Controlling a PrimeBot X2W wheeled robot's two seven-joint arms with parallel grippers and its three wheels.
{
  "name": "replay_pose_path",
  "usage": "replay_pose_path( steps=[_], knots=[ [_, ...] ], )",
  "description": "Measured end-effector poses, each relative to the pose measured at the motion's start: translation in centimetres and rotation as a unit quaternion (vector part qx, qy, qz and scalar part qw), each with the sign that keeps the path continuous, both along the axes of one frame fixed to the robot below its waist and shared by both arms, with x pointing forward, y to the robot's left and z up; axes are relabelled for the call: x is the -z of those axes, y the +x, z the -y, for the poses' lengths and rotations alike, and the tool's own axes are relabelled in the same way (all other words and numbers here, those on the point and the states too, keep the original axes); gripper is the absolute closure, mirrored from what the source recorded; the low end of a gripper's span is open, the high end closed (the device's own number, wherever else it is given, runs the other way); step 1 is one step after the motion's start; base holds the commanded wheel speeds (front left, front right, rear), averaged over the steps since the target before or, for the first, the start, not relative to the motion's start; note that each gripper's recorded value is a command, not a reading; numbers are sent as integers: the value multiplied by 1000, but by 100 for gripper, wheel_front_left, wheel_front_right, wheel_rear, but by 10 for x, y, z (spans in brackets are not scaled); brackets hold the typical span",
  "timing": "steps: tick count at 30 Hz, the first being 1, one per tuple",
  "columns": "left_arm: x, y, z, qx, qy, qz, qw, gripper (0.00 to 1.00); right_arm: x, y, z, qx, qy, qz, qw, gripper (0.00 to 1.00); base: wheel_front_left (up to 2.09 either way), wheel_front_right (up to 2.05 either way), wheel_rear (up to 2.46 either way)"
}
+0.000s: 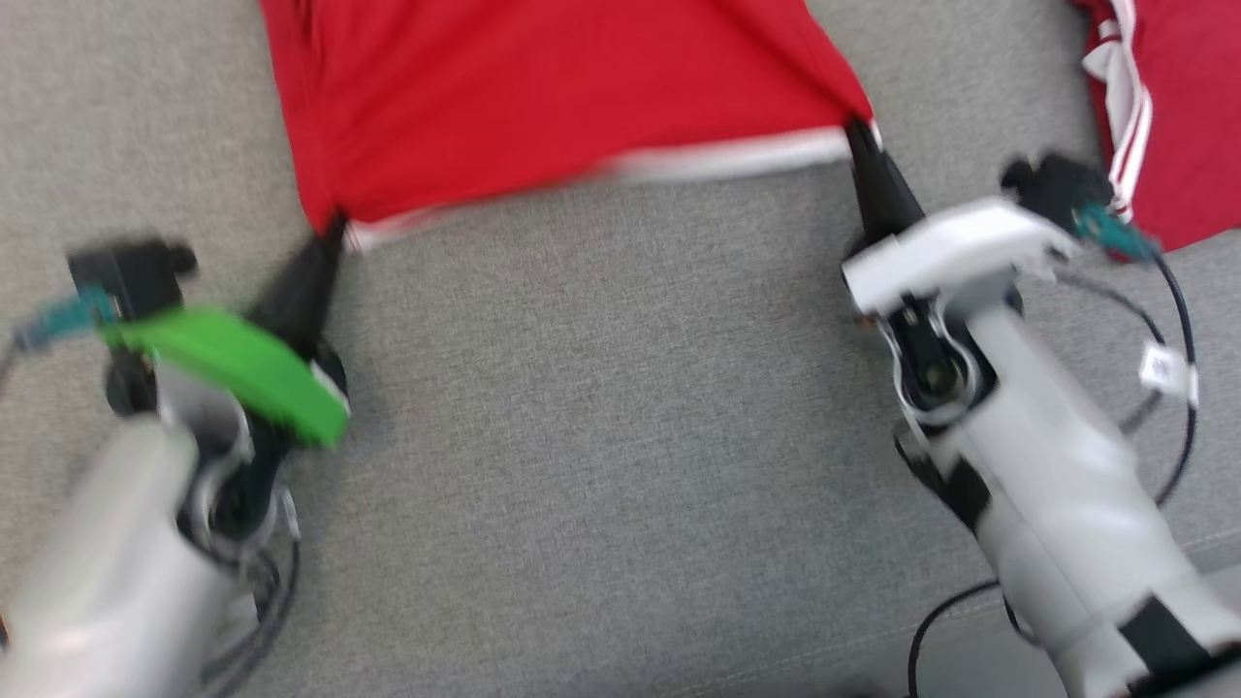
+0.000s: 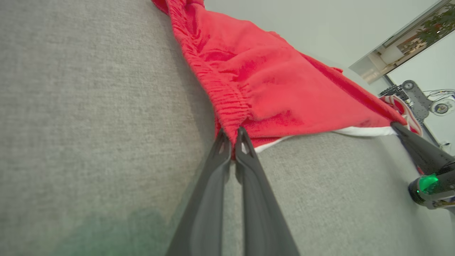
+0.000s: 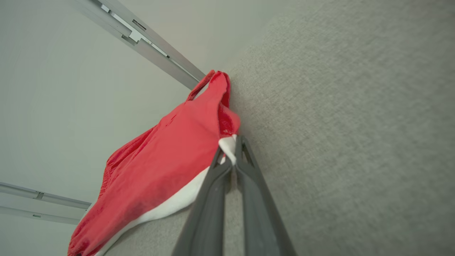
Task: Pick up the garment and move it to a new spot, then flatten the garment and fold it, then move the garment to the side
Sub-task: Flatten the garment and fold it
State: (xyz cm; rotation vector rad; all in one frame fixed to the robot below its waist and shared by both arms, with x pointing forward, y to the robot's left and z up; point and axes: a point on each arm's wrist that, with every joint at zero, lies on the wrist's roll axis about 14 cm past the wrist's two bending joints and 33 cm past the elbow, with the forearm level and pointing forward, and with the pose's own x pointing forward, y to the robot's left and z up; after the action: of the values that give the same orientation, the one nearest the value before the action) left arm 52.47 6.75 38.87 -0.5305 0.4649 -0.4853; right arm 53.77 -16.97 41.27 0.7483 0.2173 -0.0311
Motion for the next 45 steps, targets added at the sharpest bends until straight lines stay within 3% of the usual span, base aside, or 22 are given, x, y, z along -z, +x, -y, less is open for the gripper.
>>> replay_pose_path(
  steps=[3, 10, 13, 15, 19, 23, 29, 34, 45],
  knots=[
    [3, -56, -1, 6, -2, -23, 1000, 100, 10, -51, 22, 22, 14, -19, 999, 100, 0, 0, 0],
    [-15, -178, -3, -44, -45, -98, 993, 100, 18, -177, 58, 49, 35, -63, 996, 100, 0, 0, 0],
    [-35, -211, 3, -55, -76, -109, 990, 100, 1, -208, 72, 63, 34, -53, 996, 100, 0, 0, 0],
    [-47, -217, 3, -64, -92, -105, 988, 100, -15, -209, 74, 61, 40, -35, 997, 100, 0, 0, 0],
    [-73, -214, 16, -70, -163, -112, 978, 100, -41, -188, 66, 31, 28, -13, 999, 100, 0, 0, 0],
    [-90, -191, 23, -59, -201, -109, 972, 100, -62, -139, 44, -22, 11, 2, 1000, 100, 0, 0, 0],
    [-88, -148, 20, -80, -210, -112, 968, 100, -81, -58, 14, -91, -31, -4, 995, 100, 0, 0, 0],
    [-79, -116, 14, -97, -202, -115, 968, 100, -72, -4, -6, -129, -58, -44, 989, 100, 0, 0, 0],
    [-56, -84, -4, -145, -188, -127, 963, 100, -36, 53, -61, -191, -106, -100, 971, 100, 0, 0, 0]
  ],
)
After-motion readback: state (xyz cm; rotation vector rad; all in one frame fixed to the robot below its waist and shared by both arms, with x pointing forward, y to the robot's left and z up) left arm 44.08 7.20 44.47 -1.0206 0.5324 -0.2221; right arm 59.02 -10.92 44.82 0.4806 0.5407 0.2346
